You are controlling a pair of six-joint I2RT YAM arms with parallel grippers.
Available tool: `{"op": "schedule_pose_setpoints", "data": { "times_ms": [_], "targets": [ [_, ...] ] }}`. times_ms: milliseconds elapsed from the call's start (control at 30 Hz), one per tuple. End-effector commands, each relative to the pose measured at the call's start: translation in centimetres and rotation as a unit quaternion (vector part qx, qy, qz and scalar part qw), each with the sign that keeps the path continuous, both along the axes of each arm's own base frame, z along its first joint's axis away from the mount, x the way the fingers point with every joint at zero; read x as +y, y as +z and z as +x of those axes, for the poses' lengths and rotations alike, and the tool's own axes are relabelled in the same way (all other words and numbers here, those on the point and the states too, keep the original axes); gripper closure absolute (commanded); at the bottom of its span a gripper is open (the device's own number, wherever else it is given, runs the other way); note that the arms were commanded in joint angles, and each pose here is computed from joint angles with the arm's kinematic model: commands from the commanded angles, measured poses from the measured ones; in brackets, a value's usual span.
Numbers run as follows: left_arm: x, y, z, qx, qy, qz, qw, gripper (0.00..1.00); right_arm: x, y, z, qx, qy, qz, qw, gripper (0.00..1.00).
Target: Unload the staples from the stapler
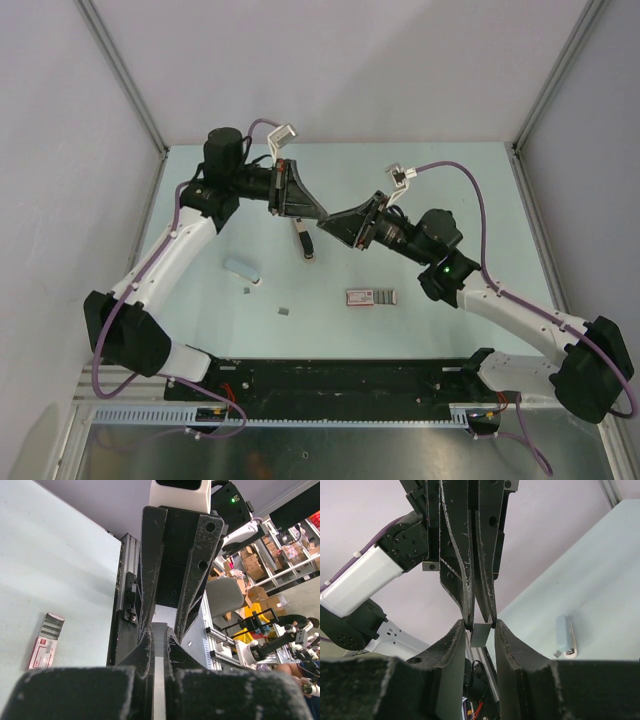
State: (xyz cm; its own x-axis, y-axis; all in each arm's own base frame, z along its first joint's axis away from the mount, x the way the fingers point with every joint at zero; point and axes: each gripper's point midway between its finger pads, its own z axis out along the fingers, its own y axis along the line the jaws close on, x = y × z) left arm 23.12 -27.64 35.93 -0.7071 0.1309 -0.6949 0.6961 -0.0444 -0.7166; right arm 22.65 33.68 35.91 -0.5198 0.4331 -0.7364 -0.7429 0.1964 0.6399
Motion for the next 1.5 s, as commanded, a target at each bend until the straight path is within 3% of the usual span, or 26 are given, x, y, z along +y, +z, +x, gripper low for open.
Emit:
{"op": "schedule_pose_setpoints", "data": {
  "times_ms": [0, 267, 500, 1300, 1467],
  "targets": [
    [0.6, 1.6, -0.7, -0.032, 0.002, -0.014, 0.999, 1.00, 0.1, 0.6, -0.9, -0.007, 0.007, 0.003, 1.000, 0.72],
    [0.8, 1.6, -0.4, -0.035, 0.007, -0.015, 0.999, 1.00, -0.1, 0.6, -0.9, -0.004, 0.002, -0.001, 1.000, 0.60],
    [0.9, 1.7, -0.4, -0.039, 0.009, -0.015, 0.999, 1.00, -0.2, 0.7, -0.9, -0.005, -0.002, 0.001, 1.000, 0.65],
    [1.0, 0.9, -0.9, -0.039, 0.012, -0.012, 0.999, 1.00, -0.2, 1.4, -0.1, -0.008, -0.007, 0.023, 1.000, 0.67],
    [1.0, 0.9, -0.9, -0.040, 0.013, -0.013, 0.999, 1.00, -0.1, 1.2, -0.1, -0.004, -0.005, 0.022, 1.000, 0.73]
  ]
}}
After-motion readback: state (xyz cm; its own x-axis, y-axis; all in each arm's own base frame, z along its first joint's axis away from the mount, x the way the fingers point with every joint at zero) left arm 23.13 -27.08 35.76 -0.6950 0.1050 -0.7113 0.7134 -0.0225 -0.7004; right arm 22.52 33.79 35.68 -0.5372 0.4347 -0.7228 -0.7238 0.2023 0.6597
